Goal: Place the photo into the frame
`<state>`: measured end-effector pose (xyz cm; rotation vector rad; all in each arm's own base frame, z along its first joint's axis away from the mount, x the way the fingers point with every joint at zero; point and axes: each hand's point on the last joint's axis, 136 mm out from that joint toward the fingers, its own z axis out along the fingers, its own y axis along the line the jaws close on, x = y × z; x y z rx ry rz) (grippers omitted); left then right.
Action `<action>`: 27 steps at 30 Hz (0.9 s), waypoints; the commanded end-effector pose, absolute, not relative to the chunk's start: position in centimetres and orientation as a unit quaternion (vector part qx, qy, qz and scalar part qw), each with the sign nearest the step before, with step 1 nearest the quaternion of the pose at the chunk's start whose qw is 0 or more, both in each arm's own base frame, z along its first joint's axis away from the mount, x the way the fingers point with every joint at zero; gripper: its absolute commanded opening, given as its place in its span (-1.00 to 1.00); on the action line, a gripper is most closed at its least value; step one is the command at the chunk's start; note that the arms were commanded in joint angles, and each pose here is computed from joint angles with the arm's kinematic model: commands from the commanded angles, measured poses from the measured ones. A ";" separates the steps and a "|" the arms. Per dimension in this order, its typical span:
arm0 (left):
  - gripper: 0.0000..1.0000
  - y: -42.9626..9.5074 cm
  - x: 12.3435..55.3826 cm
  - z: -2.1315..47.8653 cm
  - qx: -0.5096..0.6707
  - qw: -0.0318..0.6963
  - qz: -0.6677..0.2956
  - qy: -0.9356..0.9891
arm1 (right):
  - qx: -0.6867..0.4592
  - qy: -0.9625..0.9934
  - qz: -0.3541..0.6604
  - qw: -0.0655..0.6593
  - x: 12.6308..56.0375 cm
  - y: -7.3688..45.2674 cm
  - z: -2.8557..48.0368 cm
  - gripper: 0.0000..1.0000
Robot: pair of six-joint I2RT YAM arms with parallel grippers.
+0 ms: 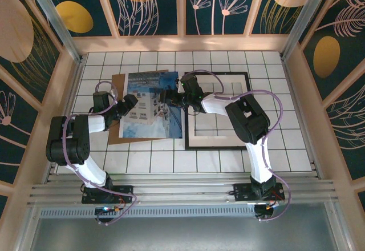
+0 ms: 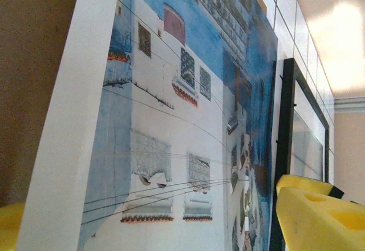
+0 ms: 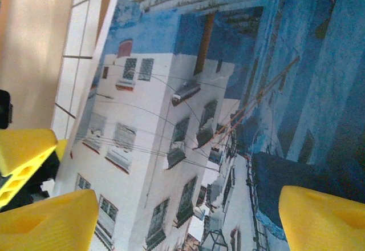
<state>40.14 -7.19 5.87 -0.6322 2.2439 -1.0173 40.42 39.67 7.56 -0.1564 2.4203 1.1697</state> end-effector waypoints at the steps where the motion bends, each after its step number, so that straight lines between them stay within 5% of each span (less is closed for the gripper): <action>1: 0.59 -7.8 40.5 8.3 -0.217 0.315 -0.400 0.833 | -0.078 0.869 0.422 0.248 41.0 39.8 10.2 0.65; 19: -0.57 -6.4 40.1 10.1 -0.207 0.349 -0.346 0.846 | -0.093 0.875 0.374 0.294 40.9 35.8 14.0 0.63; 27: -0.89 -5.9 41.0 19.3 -0.177 0.436 -0.348 0.811 | -0.092 0.875 0.296 0.373 41.6 30.4 19.8 0.67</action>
